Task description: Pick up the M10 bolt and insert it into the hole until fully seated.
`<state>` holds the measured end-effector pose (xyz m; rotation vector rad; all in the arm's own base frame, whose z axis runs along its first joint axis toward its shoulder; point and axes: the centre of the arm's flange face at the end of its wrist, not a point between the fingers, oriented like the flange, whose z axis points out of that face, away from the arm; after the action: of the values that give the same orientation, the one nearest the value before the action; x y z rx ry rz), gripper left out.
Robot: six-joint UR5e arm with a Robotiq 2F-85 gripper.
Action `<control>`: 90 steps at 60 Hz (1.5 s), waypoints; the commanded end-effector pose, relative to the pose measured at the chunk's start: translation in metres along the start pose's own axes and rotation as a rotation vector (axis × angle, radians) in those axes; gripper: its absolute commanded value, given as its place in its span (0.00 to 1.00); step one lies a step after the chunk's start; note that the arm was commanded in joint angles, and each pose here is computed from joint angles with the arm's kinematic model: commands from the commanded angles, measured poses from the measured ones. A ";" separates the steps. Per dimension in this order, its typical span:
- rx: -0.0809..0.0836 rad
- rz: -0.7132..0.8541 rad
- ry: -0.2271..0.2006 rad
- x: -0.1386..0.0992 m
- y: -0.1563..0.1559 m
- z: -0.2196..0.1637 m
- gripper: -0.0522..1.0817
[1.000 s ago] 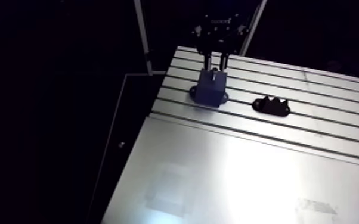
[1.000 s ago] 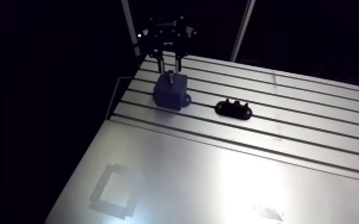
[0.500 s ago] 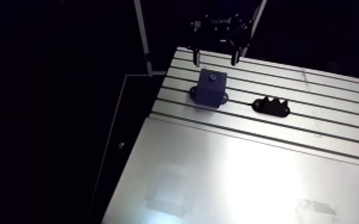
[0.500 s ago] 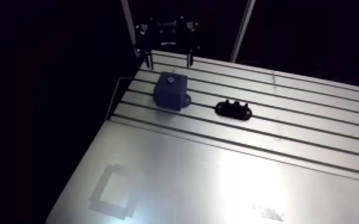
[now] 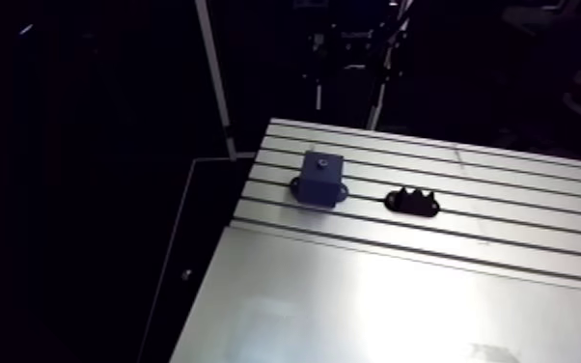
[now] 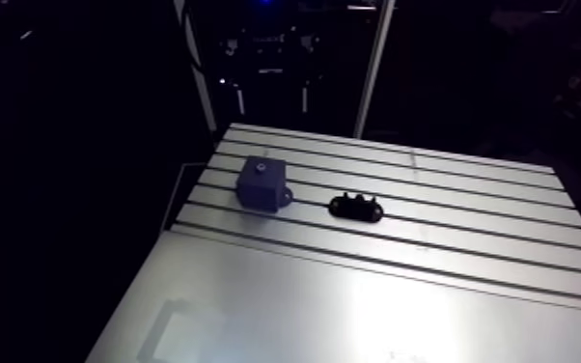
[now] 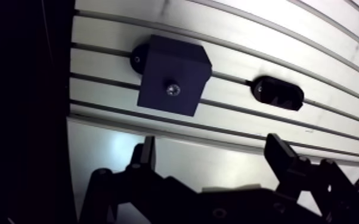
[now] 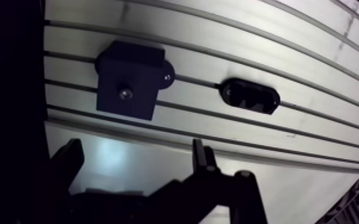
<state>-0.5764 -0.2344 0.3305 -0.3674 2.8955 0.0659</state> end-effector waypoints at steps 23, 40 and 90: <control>0.018 0.240 0.230 -0.106 0.126 -0.133 0.05; 0.018 0.233 0.239 -0.108 0.124 -0.145 0.05; 0.035 0.208 0.188 -0.106 0.114 -0.156 0.05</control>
<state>-0.5376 -0.1031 0.5059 -0.0498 3.1036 0.0184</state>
